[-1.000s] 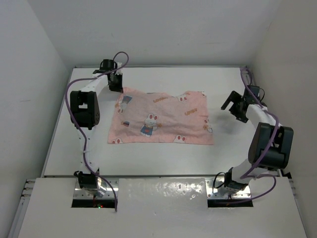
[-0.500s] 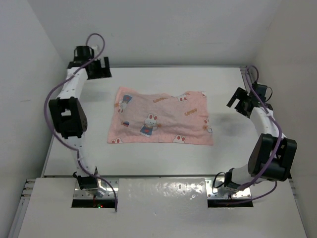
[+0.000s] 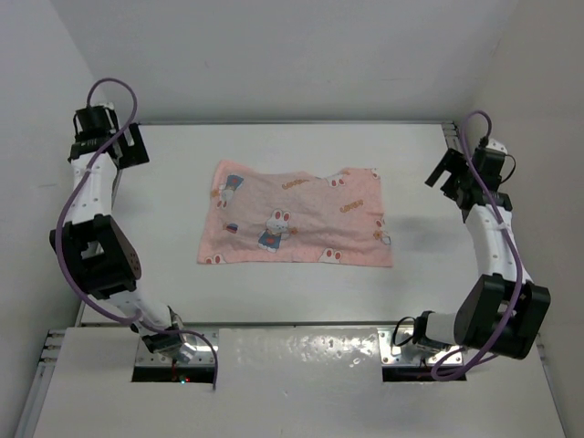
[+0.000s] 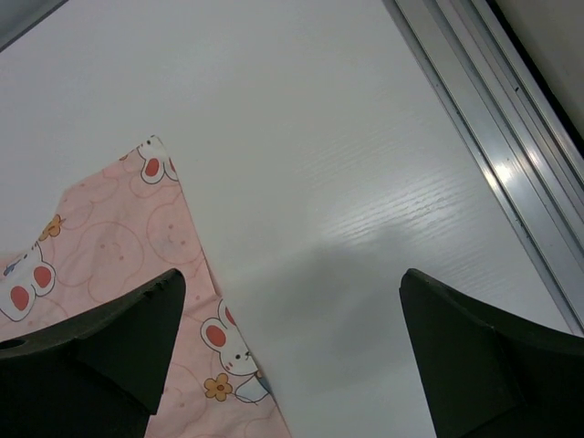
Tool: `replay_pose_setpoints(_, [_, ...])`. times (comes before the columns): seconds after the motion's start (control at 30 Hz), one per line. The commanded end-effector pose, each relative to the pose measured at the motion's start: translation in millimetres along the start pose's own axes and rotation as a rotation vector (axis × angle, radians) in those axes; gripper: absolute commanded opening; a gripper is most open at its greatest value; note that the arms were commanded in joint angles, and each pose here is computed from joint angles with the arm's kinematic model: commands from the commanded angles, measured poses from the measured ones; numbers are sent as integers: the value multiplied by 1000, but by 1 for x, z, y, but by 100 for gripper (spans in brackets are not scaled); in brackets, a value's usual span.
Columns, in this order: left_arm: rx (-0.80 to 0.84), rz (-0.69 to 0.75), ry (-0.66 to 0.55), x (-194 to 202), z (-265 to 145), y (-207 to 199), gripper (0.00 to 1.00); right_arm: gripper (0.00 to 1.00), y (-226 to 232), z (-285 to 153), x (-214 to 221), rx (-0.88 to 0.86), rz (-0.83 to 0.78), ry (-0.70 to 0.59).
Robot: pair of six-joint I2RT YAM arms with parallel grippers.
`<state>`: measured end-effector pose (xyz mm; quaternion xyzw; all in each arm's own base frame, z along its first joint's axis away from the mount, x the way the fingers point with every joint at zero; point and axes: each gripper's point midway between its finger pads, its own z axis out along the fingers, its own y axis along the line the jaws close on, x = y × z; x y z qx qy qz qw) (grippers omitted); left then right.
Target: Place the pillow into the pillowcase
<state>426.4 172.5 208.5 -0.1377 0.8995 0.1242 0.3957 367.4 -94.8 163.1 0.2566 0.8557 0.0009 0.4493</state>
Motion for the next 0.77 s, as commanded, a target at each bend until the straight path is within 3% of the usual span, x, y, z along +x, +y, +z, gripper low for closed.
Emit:
replay_pose_setpoints(0.0, [-8,0,-31,-1,-18,9,100,99,4,-9,-28,-16,-18,-89])
replay_pose_setpoints(0.73, [83,-17,-11,13,-26,-4,100,99,6,-11,-14,-53,-34,-89])
